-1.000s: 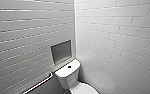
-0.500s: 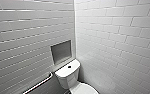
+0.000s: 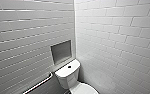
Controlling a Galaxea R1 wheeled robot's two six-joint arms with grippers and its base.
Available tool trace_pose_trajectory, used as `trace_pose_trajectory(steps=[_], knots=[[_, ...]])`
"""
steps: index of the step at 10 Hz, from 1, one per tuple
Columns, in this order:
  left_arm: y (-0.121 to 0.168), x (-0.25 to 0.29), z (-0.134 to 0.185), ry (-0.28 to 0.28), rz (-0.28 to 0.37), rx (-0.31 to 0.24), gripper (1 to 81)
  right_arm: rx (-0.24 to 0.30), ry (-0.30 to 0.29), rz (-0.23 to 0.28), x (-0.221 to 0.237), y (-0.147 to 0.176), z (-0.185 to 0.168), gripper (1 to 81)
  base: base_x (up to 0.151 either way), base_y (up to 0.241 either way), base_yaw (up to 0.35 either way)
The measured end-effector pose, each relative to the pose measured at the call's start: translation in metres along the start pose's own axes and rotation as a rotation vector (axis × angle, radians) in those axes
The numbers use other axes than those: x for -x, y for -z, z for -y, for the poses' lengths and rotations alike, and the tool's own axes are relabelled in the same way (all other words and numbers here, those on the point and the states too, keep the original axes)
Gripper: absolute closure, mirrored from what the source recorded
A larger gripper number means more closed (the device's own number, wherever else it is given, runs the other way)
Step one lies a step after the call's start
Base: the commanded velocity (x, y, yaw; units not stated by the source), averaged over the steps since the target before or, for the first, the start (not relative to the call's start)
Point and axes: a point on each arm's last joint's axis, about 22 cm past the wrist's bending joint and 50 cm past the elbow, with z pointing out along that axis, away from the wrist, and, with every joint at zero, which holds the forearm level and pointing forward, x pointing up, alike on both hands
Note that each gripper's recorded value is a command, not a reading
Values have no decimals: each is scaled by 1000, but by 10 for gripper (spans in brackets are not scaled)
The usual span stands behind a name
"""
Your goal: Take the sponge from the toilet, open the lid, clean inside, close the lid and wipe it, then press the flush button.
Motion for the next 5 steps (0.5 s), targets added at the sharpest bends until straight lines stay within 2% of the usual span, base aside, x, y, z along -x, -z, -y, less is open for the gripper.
trace_pose_trajectory(steps=[5], knots=[[1, -2, 2, 3, -11, -2, 10, 6, 2, 0, 0, -1, 1, 811, 0, 0, 0]])
